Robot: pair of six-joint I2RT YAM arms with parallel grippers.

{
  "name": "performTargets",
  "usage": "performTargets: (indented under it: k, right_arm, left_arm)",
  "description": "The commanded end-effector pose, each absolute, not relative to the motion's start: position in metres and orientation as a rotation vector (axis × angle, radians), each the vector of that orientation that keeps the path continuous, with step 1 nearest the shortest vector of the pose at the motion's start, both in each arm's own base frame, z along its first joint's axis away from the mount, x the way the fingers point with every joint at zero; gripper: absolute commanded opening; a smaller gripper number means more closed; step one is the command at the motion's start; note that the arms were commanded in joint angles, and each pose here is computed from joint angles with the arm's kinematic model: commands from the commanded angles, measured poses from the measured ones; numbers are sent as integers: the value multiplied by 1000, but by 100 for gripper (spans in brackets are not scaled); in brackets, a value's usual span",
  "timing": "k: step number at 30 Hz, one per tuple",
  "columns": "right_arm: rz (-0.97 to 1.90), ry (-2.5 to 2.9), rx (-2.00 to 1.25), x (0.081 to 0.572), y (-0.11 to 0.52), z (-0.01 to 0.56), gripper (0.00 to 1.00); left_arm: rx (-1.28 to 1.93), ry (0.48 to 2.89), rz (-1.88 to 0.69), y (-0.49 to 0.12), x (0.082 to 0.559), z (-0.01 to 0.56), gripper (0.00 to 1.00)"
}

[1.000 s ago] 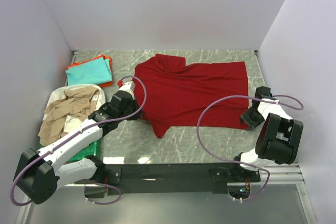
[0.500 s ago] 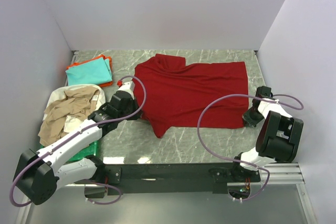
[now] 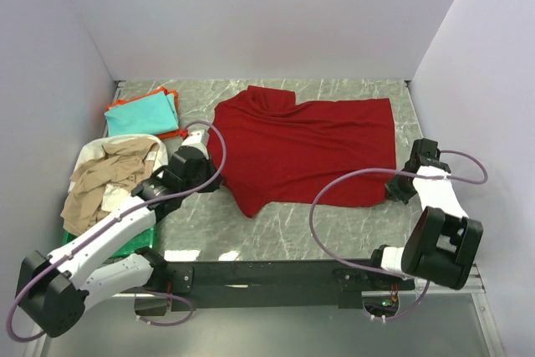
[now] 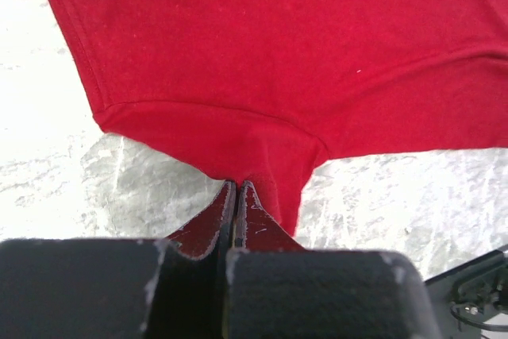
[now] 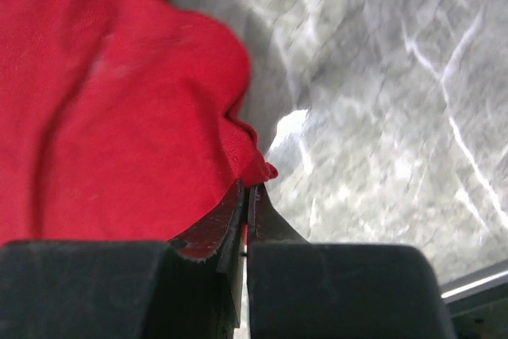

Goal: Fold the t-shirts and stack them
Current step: Fold the tshirt

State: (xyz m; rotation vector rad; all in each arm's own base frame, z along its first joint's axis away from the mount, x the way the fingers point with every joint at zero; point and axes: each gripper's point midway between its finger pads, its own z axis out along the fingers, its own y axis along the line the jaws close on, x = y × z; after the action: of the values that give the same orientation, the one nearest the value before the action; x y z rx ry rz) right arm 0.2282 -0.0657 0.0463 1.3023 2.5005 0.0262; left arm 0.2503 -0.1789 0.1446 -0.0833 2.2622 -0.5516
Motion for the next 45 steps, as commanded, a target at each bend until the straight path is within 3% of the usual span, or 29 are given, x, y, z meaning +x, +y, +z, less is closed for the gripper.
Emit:
performTargets:
  k: [1, 17, 33, 39, 45]
  right_arm:
    - [109, 2509, 1298, 216, -49, 59, 0]
    - [221, 2501, 1238, 175, -19, 97, 0]
    - [303, 2475, 1194, 166, -5, 104, 0]
    - [301, 2441, 1171, 177, -9, 106, 0]
    - [362, 2328, 1130, 210, -15, 114, 0]
  left_arm:
    - [-106, 2182, -579, -178, 253, 180, 1]
    - [-168, 2161, -623, -165, 221, 196, 1]
    - [-213, 2155, -734, -167, 185, 203, 1]
    - [-178, 2110, -780, -185, 198, 205, 1]
    - [-156, 2085, -648, -191, 230, 209, 1]
